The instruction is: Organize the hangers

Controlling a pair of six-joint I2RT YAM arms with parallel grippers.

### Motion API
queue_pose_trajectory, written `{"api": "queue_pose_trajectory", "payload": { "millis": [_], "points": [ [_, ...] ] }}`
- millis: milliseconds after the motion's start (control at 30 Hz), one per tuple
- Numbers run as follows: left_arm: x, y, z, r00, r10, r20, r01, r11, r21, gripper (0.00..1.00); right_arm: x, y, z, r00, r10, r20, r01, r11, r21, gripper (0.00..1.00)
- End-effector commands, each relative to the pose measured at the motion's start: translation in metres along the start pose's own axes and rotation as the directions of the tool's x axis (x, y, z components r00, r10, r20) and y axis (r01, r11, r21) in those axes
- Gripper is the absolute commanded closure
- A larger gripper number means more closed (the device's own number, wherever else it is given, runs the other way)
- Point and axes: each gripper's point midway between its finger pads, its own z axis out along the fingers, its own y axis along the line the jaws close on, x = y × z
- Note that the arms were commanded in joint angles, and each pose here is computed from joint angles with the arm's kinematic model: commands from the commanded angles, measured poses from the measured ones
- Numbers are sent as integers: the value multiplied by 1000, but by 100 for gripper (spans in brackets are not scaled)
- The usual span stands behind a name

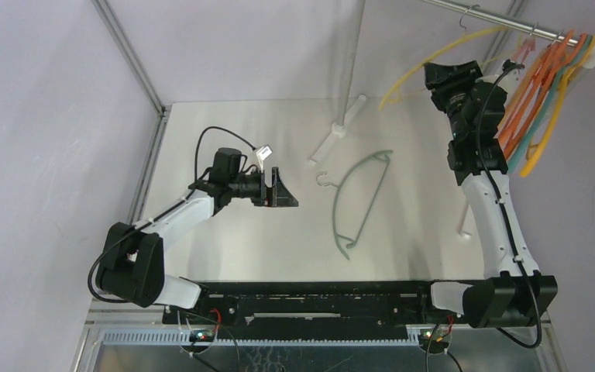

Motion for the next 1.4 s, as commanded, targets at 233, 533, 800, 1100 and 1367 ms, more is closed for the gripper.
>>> {"api": "queue_pose_trajectory", "payload": {
  "millis": [233, 533, 800, 1100, 1367],
  "points": [
    [-13, -5, -1, 998, 53, 35, -54, 998, 28, 1, 43, 40, -80, 937, -331, -110, 324, 943, -78, 39],
    [-21, 1, 3, 998, 34, 52, -33, 999, -5, 0, 203, -4, -163, 539, -675, -505, 629, 721, -292, 39],
    [-22, 9, 3, 996, -5, 91, 9, 999, -43, 0, 308, -85, -176, 290, -605, -742, 698, 664, -268, 44],
    [-16, 11, -7, 992, -17, 126, 27, 997, -79, 1, 382, -160, -170, 194, -410, -891, 702, 692, -166, 51],
    [-8, 9, -14, 991, -15, 134, 27, 996, -88, 1, 402, -197, -166, 180, -355, -917, 712, 690, -127, 55]
  ]
}}
